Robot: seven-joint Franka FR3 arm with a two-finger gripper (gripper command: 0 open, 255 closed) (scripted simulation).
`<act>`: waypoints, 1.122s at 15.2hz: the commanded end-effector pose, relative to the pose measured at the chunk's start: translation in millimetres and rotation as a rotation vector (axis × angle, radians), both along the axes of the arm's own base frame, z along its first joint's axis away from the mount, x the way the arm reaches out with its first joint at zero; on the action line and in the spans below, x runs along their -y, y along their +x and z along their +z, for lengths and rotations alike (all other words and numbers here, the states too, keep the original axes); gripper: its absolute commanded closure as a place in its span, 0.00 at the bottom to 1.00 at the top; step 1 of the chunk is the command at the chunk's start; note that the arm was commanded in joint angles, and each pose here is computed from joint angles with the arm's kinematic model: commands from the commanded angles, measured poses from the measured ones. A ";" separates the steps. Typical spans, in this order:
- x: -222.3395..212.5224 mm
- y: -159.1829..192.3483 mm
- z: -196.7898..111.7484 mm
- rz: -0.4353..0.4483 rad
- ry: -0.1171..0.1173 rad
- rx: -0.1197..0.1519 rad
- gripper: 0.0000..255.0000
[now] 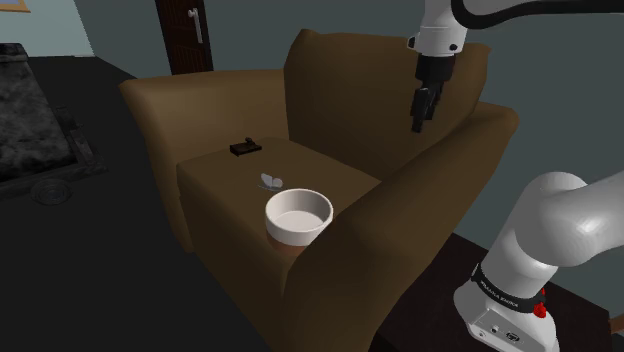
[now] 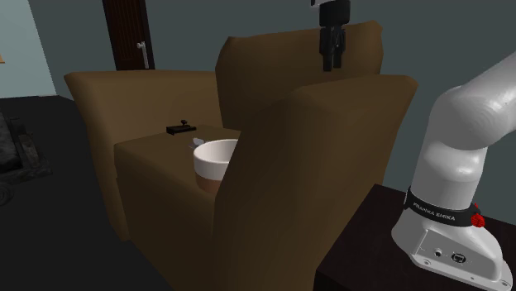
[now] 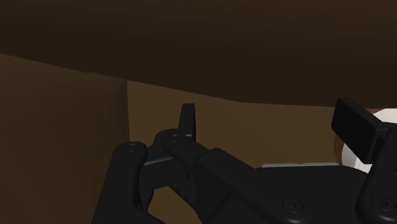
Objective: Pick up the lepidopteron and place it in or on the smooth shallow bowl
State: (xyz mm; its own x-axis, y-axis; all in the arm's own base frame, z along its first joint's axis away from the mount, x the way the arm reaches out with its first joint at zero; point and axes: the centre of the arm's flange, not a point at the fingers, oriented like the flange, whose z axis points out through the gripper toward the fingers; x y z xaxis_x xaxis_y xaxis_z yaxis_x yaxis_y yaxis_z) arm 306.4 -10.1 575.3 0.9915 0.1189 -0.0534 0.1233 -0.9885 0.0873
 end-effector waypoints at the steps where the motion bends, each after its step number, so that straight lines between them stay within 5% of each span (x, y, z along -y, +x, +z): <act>1: 0.0 0.0 0.0 0.000 0.000 0.000 0.00; 17: -119.1 151.8 -94.8 -0.404 0.037 -0.085 0.00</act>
